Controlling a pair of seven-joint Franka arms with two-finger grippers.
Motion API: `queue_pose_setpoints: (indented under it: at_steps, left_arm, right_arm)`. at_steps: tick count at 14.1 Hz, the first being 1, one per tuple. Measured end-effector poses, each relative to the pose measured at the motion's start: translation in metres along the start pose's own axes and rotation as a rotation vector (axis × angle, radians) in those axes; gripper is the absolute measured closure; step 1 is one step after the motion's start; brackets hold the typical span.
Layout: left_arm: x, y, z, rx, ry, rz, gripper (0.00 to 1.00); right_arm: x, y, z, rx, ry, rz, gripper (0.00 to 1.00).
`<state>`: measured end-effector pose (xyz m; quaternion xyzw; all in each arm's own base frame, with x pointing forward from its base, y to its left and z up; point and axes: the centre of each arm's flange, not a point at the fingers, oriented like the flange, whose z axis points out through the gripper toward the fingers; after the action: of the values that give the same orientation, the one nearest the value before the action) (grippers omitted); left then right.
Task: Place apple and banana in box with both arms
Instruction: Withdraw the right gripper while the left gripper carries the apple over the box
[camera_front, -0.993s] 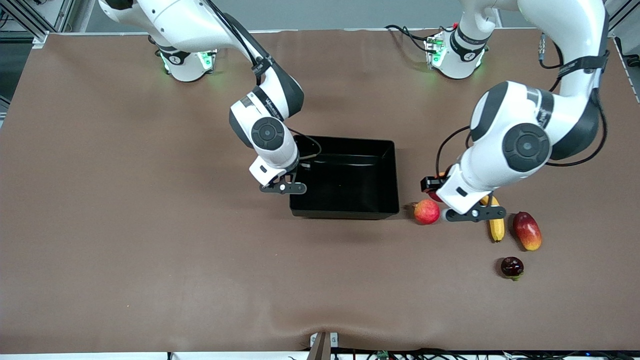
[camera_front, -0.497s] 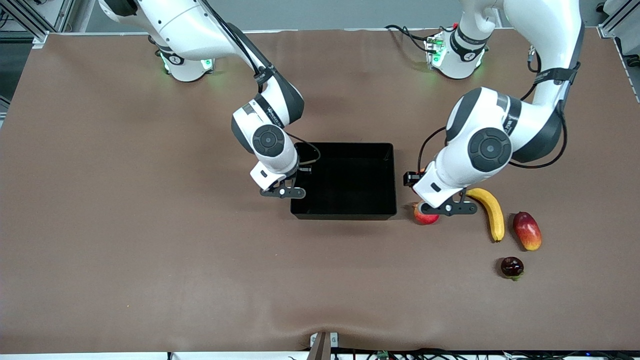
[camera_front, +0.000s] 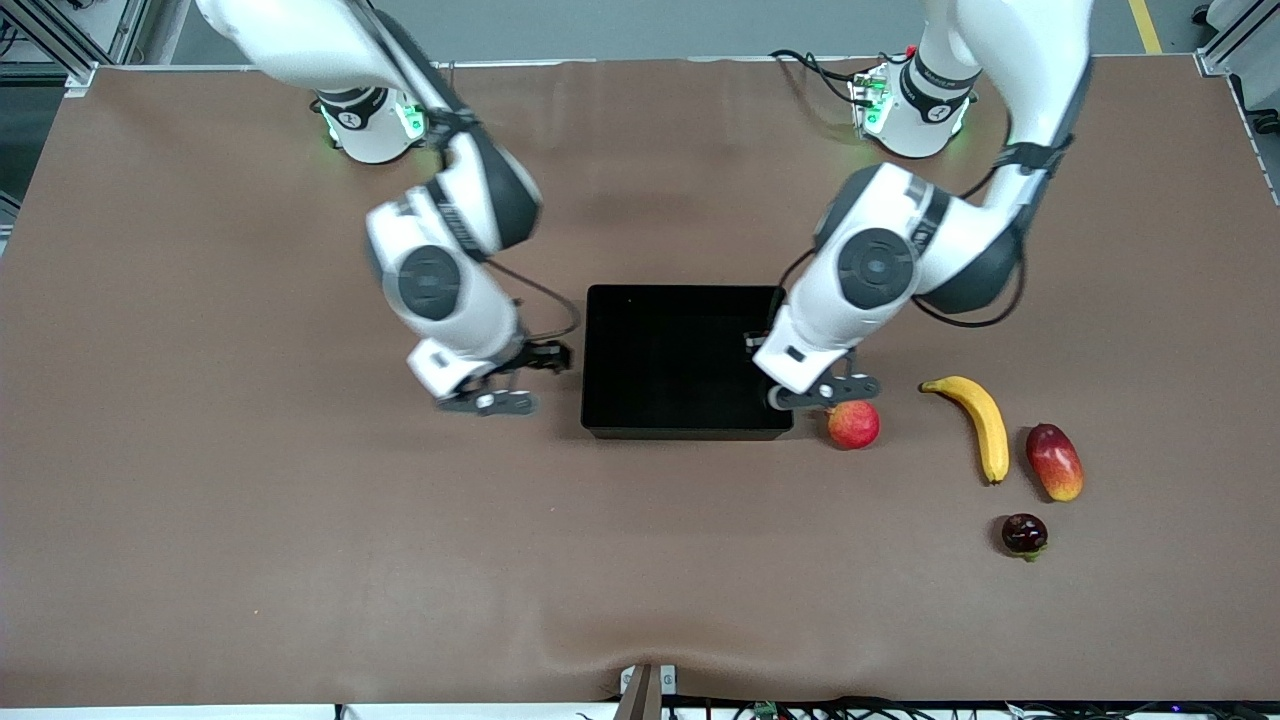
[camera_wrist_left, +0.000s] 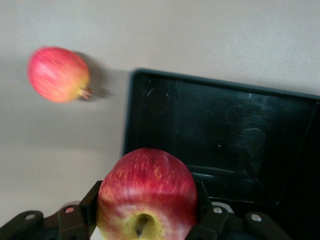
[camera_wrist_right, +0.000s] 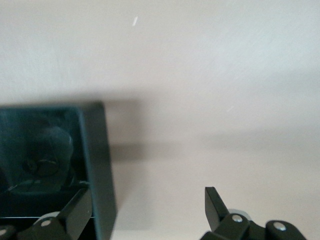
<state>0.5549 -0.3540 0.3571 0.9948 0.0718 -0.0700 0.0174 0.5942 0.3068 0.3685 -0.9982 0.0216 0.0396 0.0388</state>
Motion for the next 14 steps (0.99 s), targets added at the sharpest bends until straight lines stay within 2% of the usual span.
queue_pose_setpoints:
  at_steps: [4,6,8,10,14]
  left_arm:
    - [-0.024,0.031,0.057,0.000,-0.006,-0.060,0.26]
    - [-0.036,0.034,0.089,0.014,0.008,-0.076,0.26]
    - [-0.044,0.032,0.119,0.029,0.018,-0.099,0.26]
    - [-0.048,0.032,0.140,0.047,0.012,-0.120,0.26]
    - [-0.050,0.031,0.157,0.064,-0.001,-0.128,0.26]
  right_arm:
    - [0.036,0.113,-0.054,0.013,0.019,-0.035,0.00]
    - [0.041,0.159,-0.072,0.013,0.005,-0.043,0.00]
    - [0.040,0.205,-0.095,0.014,-0.008,-0.061,0.00]
    - [0.037,0.249,-0.120,0.019,0.003,-0.101,0.00]
    - [0.003,0.307,-0.182,0.014,-0.020,-0.063,0.00]
